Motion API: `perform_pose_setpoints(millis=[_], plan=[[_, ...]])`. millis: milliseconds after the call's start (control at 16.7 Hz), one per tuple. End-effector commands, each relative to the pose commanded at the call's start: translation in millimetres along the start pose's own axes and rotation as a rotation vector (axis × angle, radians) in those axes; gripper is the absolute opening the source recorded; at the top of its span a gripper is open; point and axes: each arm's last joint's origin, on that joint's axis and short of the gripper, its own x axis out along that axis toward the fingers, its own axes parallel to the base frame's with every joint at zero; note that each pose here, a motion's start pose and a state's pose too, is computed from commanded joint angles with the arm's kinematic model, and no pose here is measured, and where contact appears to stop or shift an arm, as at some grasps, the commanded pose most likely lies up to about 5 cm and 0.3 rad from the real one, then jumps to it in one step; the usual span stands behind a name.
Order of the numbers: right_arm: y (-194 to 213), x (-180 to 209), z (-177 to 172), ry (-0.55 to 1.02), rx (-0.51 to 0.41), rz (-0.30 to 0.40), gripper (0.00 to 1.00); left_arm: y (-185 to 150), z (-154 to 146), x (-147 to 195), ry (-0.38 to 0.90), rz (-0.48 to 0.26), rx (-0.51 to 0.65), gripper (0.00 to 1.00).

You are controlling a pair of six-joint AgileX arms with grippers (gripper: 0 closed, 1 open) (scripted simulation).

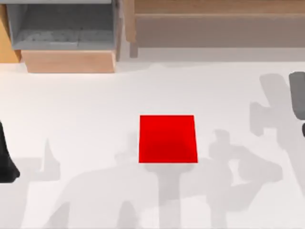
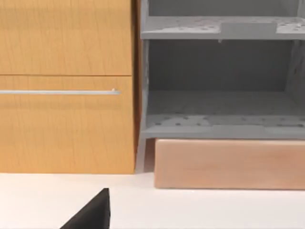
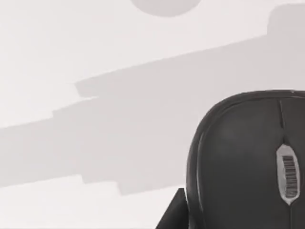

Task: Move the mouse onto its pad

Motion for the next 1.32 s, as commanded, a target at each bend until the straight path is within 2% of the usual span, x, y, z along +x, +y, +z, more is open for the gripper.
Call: perform_pose_setpoints(millis=[120,300,540,780,960,1080,1200,1320], plan=[[-10.8,-0.9,34.6,0.009,0.087,0.01,0.0,0.0,0.0,0.0,0.0,0.0,0.0,1.0],[-20.1,3.2,92.3,0.029,0.285,0.028,0.0,0.0,0.0,0.0,0.0,0.0,0.0,1.0],[-20.9,17.6,165.2,0.069,0.631,0.045,0.0,0.0,0.0,0.0,0.0,0.0,0.0,1.0],[-17.5,32.2,222.7,0.087,0.982,0.035,0.0,0.0,0.0,0.0,0.0,0.0,0.0,1.0],[-16.7,35.1,250.0,0.058,1.209,0.018,0.0,0.0,0.0,0.0,0.0,0.0,0.0,1.0],[-18.0,33.6,260.7,0.027,1.325,0.011,0.0,0.0,0.0,0.0,0.0,0.0,0.0,1.0],[-19.6,31.1,267.0,-0.002,1.405,0.007,0.0,0.0,0.0,0.0,0.0,0.0,0.0,1.0],[-20.8,29.6,270.0,-0.019,1.447,0.006,0.0,0.0,0.0,0.0,0.0,0.0,0.0,1.0]])
